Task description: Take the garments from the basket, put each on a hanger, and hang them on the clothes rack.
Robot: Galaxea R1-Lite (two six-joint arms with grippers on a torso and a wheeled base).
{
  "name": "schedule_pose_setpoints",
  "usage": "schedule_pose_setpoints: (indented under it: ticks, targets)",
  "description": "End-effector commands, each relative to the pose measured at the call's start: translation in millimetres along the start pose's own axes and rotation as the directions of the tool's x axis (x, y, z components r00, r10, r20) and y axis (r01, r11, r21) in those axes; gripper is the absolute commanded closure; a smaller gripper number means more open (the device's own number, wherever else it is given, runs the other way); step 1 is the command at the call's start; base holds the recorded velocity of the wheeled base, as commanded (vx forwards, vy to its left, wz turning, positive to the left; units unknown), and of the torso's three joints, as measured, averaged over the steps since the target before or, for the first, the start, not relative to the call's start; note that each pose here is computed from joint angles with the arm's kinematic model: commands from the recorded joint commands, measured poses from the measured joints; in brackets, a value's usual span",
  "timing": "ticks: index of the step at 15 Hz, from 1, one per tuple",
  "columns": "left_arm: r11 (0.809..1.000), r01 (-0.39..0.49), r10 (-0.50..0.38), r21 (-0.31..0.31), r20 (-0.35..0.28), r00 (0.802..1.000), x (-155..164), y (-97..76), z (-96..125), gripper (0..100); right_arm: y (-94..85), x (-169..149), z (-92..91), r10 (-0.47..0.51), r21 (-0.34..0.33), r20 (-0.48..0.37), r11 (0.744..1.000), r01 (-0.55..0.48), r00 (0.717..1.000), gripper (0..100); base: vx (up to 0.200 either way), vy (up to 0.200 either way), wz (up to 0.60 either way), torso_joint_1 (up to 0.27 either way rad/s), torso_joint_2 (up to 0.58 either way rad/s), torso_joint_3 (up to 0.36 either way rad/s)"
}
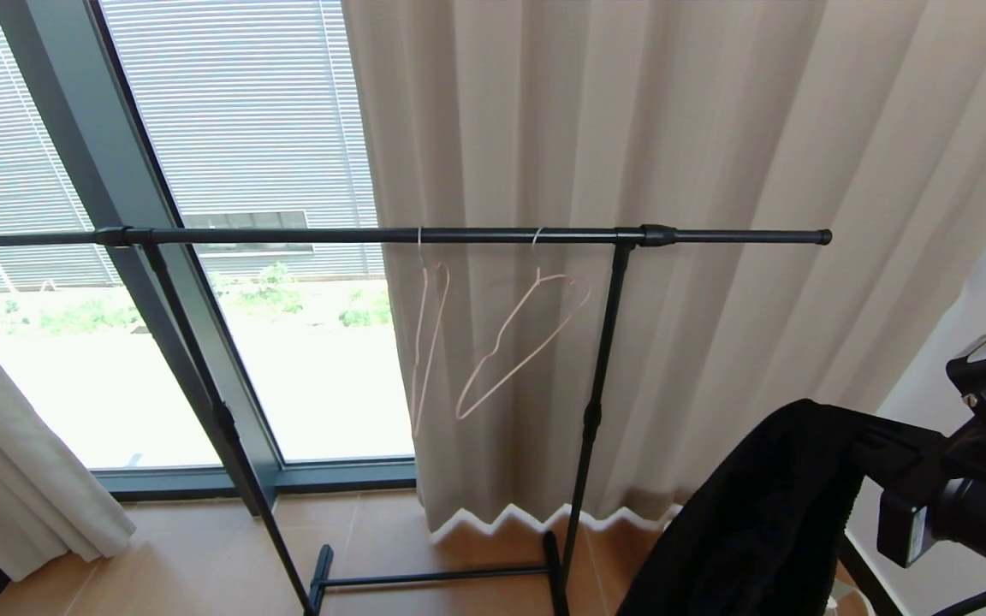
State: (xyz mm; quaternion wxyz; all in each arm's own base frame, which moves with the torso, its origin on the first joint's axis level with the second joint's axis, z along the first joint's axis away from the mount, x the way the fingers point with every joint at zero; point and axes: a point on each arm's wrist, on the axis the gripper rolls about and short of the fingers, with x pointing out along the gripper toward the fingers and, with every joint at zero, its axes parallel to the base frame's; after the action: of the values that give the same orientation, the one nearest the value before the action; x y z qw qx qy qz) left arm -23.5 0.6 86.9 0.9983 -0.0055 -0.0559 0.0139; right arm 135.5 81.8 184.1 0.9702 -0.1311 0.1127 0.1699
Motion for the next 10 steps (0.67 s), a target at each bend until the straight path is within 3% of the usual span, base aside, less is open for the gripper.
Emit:
schedule_pose_setpoints:
  ticks: [1,2,4,5,6,7,8,10]
  targets:
    - [0.999,0.050,-0.049,0.007,-0.048,0.998,3,-1.1,0,0,1.5,5,0.4,-0.003,-0.004,-0.015,1.000,0.003,1.000,100,0.000,0.000,0.00,0.000,0.00,0.000]
    - [0.997,0.072,-0.073,-0.018,-0.095,0.993,15,-2.0,35,0,0.9,8,8.3,-0.013,0.003,0.002,1.000,0.013,1.000,100,0.000,0.000,0.00,0.000,0.00,0.000]
    - [0.988,0.124,-0.139,-0.091,-0.188,0.972,38,-4.2,58,0,1.8,22,18.7,-0.029,0.013,0.001,1.000,0.029,1.000,100,0.000,0.000,0.00,0.000,0.00,0.000]
    - [0.964,0.200,-0.246,-0.173,-0.302,0.921,65,-8.9,68,0,4.3,39,27.9,-0.044,0.046,-0.011,0.998,0.044,0.999,100,0.000,0.000,0.00,0.000,0.00,0.000]
    - [0.944,0.226,-0.303,-0.239,-0.367,0.880,88,-12.9,74,0,5.1,49,34.3,-0.074,0.082,-0.013,0.994,0.075,0.997,100,0.000,0.000,0.00,0.000,0.00,0.000]
    - [0.929,0.238,-0.339,-0.282,-0.394,0.854,104,-16.3,79,0,6.6,57,36.5,-0.099,0.099,-0.025,0.990,0.101,0.995,100,0.000,0.000,0.00,0.000,0.00,0.000]
    - [0.890,0.268,-0.419,-0.368,-0.429,0.800,126,-25.8,85,0,9.4,69,35.9,-0.145,0.111,-0.049,0.983,0.149,0.988,100,0.000,0.000,0.00,0.000,0.00,0.000]
    - [0.818,0.341,-0.546,-0.463,-0.440,0.713,148,-49.1,97,0,12.5,81,36.3,-0.152,0.120,-0.064,0.980,0.158,0.986,100,0.000,0.000,0.00,0.000,0.00,0.000]
